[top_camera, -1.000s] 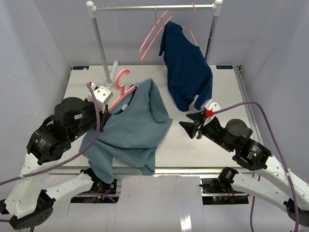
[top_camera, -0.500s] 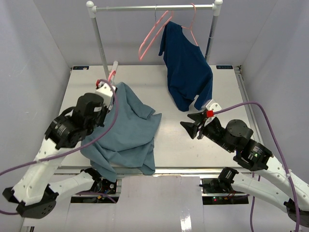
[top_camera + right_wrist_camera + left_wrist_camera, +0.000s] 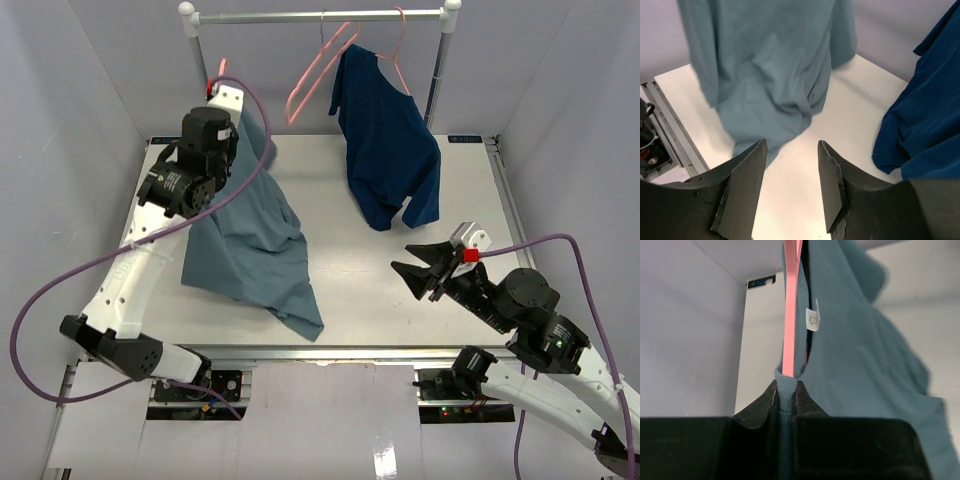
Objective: Place the t-shirt on the hanger
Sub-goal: Place the hanger at the clothesline.
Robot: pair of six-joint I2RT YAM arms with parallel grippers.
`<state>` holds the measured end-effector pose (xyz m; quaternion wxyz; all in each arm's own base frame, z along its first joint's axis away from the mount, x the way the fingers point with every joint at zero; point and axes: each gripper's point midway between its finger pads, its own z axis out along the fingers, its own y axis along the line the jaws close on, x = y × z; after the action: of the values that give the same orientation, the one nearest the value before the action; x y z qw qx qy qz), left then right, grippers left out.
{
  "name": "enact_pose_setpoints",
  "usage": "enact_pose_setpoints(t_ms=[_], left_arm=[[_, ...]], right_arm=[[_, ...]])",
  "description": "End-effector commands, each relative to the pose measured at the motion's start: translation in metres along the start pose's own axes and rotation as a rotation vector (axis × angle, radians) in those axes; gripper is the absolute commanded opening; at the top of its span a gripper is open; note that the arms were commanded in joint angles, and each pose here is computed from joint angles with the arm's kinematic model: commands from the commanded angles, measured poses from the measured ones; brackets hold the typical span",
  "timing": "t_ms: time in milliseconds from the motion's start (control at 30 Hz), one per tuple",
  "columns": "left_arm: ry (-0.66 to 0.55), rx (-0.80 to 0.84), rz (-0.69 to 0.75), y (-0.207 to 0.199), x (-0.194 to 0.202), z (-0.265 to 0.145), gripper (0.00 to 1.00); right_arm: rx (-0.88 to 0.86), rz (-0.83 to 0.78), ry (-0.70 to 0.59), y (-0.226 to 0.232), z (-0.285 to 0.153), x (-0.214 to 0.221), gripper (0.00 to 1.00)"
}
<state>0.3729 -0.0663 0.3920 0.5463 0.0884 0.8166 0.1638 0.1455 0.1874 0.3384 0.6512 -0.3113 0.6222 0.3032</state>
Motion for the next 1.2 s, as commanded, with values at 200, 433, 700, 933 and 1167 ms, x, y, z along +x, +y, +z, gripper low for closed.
enact_pose_setpoints(t_ms=[200, 433, 700, 933, 1167], left_arm=[[-0.339, 0.089, -0.222, 0.012, -0.130, -0.001, 0.00], [-0.319, 0.099, -0.213, -0.003, -0.124, 0.027, 0.00], [-0.376, 0.104, -0.199, -0.007, -0.136, 0.055, 0.00], [-0.409, 0.090, -0.224, -0.002, -0.142, 0.081, 0.00], [-0.421, 0.128, -0.246, -0.011, -0.143, 0.096, 0.00]], right_arm=[[-0.085, 0.023, -0.015, 0.016, -0.003, -0.001, 0.51], [-0.115, 0.049, -0.025, 0.022, -0.007, -0.001, 0.51], [-0.115, 0.064, -0.083, 0.022, -0.017, -0.005, 0.51], [-0.153, 0.069, -0.079, 0.028, -0.018, -0.004, 0.51], [-0.164, 0.072, -0.094, 0.030, -0.021, -0.004, 0.51]])
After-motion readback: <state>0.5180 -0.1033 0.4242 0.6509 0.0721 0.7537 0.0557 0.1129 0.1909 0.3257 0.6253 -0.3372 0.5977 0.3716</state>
